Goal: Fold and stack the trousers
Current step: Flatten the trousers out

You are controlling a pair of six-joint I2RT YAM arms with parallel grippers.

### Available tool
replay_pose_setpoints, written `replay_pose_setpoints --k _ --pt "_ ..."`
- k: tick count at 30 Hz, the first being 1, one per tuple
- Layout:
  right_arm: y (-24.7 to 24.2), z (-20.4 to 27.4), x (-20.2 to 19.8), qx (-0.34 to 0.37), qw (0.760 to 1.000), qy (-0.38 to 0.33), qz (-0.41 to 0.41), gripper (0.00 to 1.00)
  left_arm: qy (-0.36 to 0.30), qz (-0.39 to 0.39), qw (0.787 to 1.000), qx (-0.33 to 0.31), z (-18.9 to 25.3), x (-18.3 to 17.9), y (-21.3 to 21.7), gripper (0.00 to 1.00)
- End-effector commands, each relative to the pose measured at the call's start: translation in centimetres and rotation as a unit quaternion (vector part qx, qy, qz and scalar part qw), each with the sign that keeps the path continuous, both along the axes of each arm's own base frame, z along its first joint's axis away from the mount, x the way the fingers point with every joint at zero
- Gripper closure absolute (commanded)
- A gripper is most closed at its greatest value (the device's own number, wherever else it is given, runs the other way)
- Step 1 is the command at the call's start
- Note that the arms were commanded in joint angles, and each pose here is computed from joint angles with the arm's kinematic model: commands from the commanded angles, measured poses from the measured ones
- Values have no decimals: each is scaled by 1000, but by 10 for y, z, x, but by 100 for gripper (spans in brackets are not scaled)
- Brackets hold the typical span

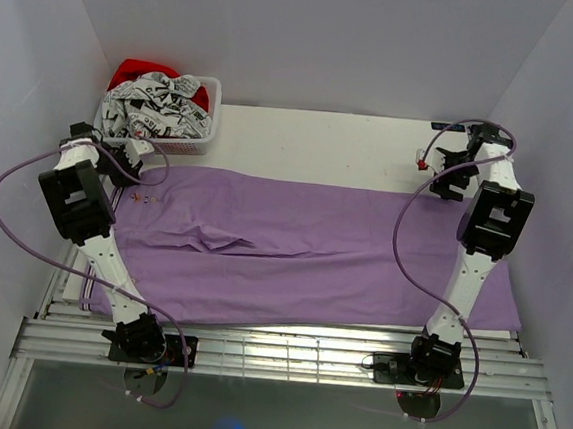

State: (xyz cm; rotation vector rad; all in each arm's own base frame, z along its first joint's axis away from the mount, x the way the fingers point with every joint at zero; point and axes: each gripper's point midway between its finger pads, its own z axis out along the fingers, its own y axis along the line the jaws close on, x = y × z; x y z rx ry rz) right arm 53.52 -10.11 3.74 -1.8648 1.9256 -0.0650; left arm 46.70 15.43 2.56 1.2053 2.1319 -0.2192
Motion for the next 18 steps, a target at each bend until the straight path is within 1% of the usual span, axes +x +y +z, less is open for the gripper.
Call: replay_pose_setpoints --k 1,3,4,7,9,13,18 --pt "-1 42 -20 37 999 -2 12 13 28 0 1000 14 -5 -20 1 78" --pt "-7 48 -25 36 999 2 9 12 33 2 999 21 -7 -23 3 83" --pt "-9 45 -31 33 999 11 10 11 33 1 999 25 -8 -24 5 90" --pt "-26 32 -41 8 1000 27 12 10 26 8 999 39 -6 -24 15 99" --pt "-34 27 -39 6 1000 26 5 9 13 18 999 49 -3 -20 23 100" --pt "-38 43 -21 13 1000 -8 -7 9 -6 22 996 85 0 -18 39 100" --pt "-39 81 9 20 995 -90 -28 11 -18 14 995 99 3 -18 42 100"
